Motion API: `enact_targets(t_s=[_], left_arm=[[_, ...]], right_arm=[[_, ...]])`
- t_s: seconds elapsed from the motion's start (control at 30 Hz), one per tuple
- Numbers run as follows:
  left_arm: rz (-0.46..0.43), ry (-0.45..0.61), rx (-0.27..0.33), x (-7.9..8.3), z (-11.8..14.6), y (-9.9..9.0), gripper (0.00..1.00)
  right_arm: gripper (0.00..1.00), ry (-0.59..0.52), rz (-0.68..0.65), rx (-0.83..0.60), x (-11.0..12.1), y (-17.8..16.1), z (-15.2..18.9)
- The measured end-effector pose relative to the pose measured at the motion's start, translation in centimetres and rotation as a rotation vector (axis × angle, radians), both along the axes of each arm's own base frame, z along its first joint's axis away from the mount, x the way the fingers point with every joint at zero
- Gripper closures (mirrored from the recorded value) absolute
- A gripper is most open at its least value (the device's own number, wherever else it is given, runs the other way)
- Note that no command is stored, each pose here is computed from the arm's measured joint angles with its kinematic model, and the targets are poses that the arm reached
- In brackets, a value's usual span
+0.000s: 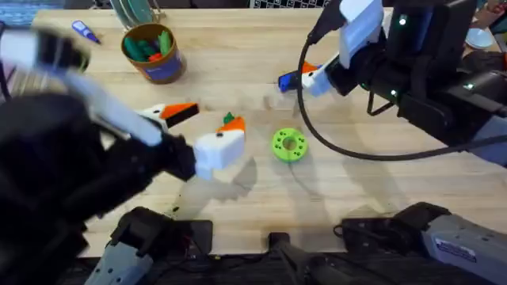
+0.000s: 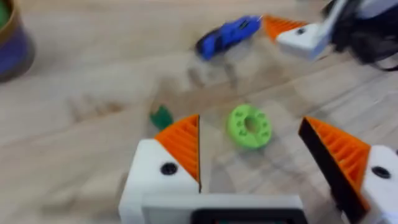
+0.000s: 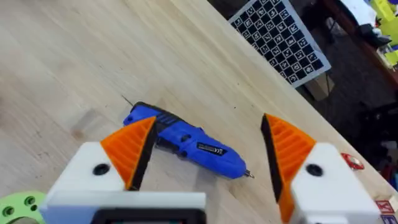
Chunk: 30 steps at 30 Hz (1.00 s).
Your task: Pick up the gripper from the table and insert it into the empty holder that is missing its gripper. Then pick up a screw, insert it into the mounting hole, and use the screwdriver to tighten it. Finally, clean up the table by picking up the vegetable and placing it into the bucket.
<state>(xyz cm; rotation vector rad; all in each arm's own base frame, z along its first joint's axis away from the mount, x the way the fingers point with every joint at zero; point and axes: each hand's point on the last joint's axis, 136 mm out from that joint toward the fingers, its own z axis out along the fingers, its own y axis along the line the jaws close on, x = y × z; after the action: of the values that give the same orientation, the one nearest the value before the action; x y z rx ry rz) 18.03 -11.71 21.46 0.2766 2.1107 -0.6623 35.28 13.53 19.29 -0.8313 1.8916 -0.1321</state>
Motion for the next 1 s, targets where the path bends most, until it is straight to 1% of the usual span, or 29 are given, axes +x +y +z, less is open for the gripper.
enact_targets(t_s=[0.1, 0.17, 0.23, 0.3, 0.33, 0.5, 0.6, 0.67, 0.73, 0.83, 0.93, 1.0], left_arm=[[0.067, 0.164, 0.091, 0.7, -1.0, 1.0, 0.014], [0.1, 0.25, 0.148, 1.6, -1.7, 1.4, 0.014], [0.118, 0.295, 0.177, 3.0, -1.9, 1.3, 0.015], [0.113, 0.324, 0.181, 4.6, -2.3, 0.6, 0.016], [0.103, 0.348, 0.179, 5.0, -2.8, 0.2, 0.015], [0.038, 0.519, 0.183, 5.2, -6.3, -1.4, 0.015], [0.041, 0.607, 0.197, 5.3, -8.3, -1.7, 0.013], [0.072, 0.668, 0.208, 5.5, -9.7, -1.7, 0.013], [0.109, 0.699, 0.232, 5.7, -10.7, -1.6, 0.013], [0.173, 0.728, 0.279, 5.9, -12.2, -1.9, 0.013], [0.252, 0.755, 0.331, 5.6, -13.4, -2.0, 0.013], [0.302, 0.771, 0.355, 5.5, -14.2, -2.0, 0.013]], right_arm=[[0.01, 0.0, 0.0, 0.0, 0.0, 0.0, 0.0], [0.01, 0.0, 0.0, 0.0, 0.0, 0.0, 0.0], [0.009, 0.0, 0.0, 0.0, 0.0, 0.0, 0.0], [0.01, 0.0, 0.0, 0.0, 0.0, 0.0, 0.0], [0.01, 0.0, 0.0, 0.0, 0.0, 0.0, 0.0], [0.01, 0.0, 0.0, 0.0, 0.0, 0.0, 0.0], [0.01, 0.001, 0.0, 0.0, 0.0, 0.0, 0.0], [0.01, 0.0, 0.0, 0.0, 0.0, 0.0, 0.0], [0.01, 0.0, 0.0, 0.0, 0.0, 0.0, 0.0], [0.01, 0.001, 0.0, 0.0, 0.0, 0.0, 0.0], [0.01, 0.0, 0.0, 0.0, 0.0, 0.0, 0.0], [0.01, 0.0, 0.0, 0.0, 0.0, 0.0, 0.0]])
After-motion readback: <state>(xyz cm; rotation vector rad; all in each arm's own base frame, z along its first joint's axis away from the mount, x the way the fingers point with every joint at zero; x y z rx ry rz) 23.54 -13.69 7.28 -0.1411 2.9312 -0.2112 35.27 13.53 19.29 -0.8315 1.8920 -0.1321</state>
